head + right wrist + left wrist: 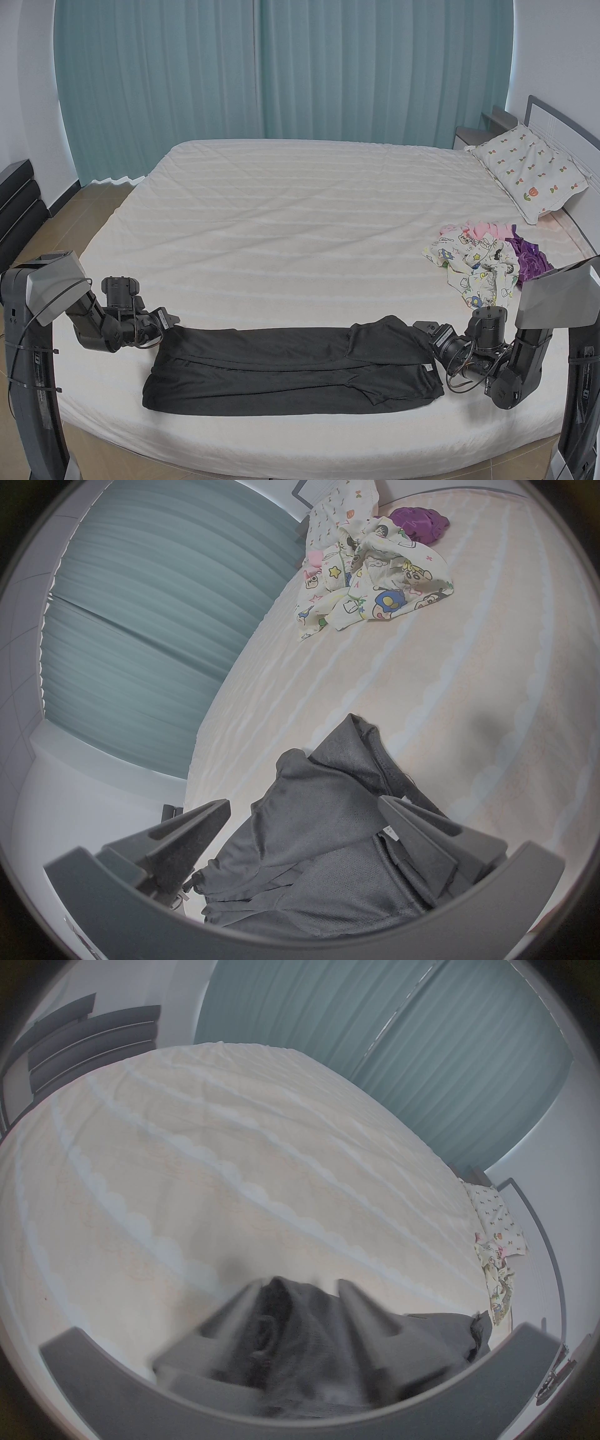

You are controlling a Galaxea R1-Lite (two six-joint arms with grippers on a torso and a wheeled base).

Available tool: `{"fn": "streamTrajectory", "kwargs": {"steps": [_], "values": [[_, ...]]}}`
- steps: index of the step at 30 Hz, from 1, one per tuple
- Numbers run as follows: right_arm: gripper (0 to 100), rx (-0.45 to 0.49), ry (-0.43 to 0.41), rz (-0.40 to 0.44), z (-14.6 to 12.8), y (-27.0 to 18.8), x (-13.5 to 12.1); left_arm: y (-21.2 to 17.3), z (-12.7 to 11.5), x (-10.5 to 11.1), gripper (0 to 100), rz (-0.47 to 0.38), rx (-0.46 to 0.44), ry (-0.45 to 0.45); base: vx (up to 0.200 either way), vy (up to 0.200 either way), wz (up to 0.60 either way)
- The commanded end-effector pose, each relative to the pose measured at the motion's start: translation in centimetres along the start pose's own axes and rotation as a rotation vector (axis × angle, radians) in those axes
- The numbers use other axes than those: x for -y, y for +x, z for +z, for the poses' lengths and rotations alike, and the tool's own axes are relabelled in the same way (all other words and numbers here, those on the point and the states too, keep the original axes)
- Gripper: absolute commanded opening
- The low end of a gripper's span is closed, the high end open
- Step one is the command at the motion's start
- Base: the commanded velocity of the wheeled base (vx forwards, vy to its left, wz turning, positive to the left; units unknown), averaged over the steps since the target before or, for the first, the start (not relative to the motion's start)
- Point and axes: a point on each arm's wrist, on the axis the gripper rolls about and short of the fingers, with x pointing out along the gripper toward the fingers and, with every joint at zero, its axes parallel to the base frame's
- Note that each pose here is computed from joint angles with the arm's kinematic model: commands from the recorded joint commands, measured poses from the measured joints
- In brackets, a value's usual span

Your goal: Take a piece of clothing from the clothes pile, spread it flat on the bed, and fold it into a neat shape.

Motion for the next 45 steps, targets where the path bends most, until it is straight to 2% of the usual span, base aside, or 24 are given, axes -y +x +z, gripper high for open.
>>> {"fn": "streamTrajectory", "kwargs": {"steps": [1, 10, 16, 21, 22, 27, 33, 36, 39, 42, 43, 44, 45], "values": [[100, -0.002, -0.001, 0.000, -0.1, 0.0, 0.0, 0.0, -0.1, -0.9, 0, 0.022, -0.002, -0.015, 0.000, 0.000, 0.00], [100, -0.005, -0.001, 0.001, -0.2, 0.0, 0.0, -0.7, -0.2, -2.4, 0, 0.103, 0.020, -0.045, 0.000, 0.000, 0.00], [100, -0.007, 0.000, 0.000, -0.2, 0.0, 0.0, -0.8, -0.1, -2.6, 0, 0.108, 0.023, -0.052, 0.000, 0.000, 0.00], [100, -0.005, 0.001, -0.002, -0.2, 0.0, 0.0, -0.5, 0.4, -2.5, 0, 0.089, 0.063, -0.058, 0.000, 0.000, 0.00], [100, -0.006, 0.001, -0.001, -0.2, 0.0, 0.0, -0.5, 0.4, -2.4, 100, 0.088, 0.064, -0.058, 0.000, 0.000, 0.00], [100, -0.006, 0.001, -0.001, -0.2, 0.0, 0.0, -0.7, 0.3, -2.5, 100, 0.087, 0.068, -0.064, 0.000, 0.000, 0.00], [100, -0.007, 0.001, -0.002, -0.2, 0.0, 0.0, -2.1, 0.3, -2.0, 100, 0.060, 0.062, -0.119, 0.000, 0.000, 0.00], [100, -0.010, 0.000, -0.005, -0.3, 0.1, 0.1, -3.4, -0.4, -1.7, 100, -0.064, 0.062, -0.096, 0.000, 0.000, 0.00], [100, -0.010, 0.000, -0.005, -0.3, 0.0, 0.1, -4.3, -1.6, -1.8, 100, -0.131, 0.054, -0.013, 0.000, 0.000, 0.00], [100, -0.011, -0.002, -0.005, -0.4, 0.0, 0.1, -4.6, -2.8, -2.2, 100, -0.145, 0.025, 0.127, 0.000, 0.000, 0.00], [100, -0.011, -0.002, -0.005, -0.4, 0.0, 0.1, -4.6, -2.8, -2.2, 100, -0.145, 0.025, 0.127, 0.000, 0.000, 0.00], [100, -0.012, -0.002, -0.006, -0.4, 0.0, 0.2, -4.7, -3.6, -2.5, 100, -0.146, 0.007, 0.219, 0.000, 0.000, 0.00], [100, -0.012, -0.001, -0.006, -0.4, 0.0, 0.2, -4.8, -3.8, -2.5, 100, -0.148, 0.001, 0.248, 0.000, 0.000, 0.00]]}}
